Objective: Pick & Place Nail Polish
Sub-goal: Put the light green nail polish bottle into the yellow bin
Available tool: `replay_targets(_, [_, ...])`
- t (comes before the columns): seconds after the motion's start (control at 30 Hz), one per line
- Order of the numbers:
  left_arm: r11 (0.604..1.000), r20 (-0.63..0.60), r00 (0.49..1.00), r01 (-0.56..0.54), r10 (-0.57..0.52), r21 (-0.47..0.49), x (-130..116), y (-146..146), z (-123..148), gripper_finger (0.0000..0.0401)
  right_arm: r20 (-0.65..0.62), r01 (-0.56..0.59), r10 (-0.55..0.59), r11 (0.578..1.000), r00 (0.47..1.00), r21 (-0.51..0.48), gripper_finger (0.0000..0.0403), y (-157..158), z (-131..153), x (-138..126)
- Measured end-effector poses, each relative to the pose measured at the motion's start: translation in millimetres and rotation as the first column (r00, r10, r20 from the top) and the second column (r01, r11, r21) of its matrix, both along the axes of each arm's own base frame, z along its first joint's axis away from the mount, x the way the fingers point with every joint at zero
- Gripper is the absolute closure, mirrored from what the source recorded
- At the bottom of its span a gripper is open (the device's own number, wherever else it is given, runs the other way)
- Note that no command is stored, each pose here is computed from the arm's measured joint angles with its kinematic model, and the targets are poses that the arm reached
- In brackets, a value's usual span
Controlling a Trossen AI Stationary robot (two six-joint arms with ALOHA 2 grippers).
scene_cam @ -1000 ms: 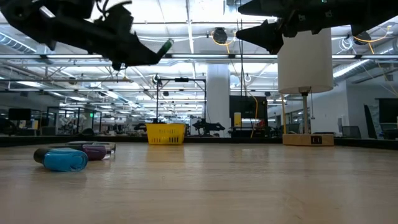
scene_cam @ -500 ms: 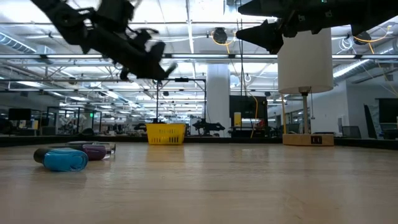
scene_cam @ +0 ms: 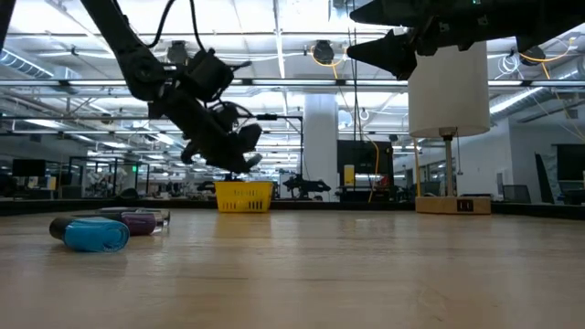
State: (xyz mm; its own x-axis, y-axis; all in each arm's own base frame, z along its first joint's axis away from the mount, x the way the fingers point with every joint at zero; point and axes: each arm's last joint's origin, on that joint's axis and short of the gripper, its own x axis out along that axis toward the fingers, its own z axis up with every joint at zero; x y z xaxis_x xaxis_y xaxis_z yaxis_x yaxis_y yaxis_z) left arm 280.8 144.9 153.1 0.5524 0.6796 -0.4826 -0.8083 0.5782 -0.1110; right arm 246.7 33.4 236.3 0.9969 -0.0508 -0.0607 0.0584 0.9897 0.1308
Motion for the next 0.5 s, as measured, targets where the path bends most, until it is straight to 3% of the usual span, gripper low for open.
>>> replay_targets(0.2, [0.998, 0.001, 0.999, -0.034, 0.034, -0.047, -1.5, 2.9, -7.5, 0.0357, 0.000, -0.001, 0.001, 1.000, 1.000, -0.003, 0.0083, 0.0, 0.0, 0.0])
replay_targets(0.5, [0.998, 0.004, 0.999, -0.032, 0.032, -0.045, -1.1, 2.7, -7.2, 0.0363, 0.000, -0.001, 0.001, 1.000, 1.000, -0.003, 0.0083, 0.0, 0.0, 0.0])
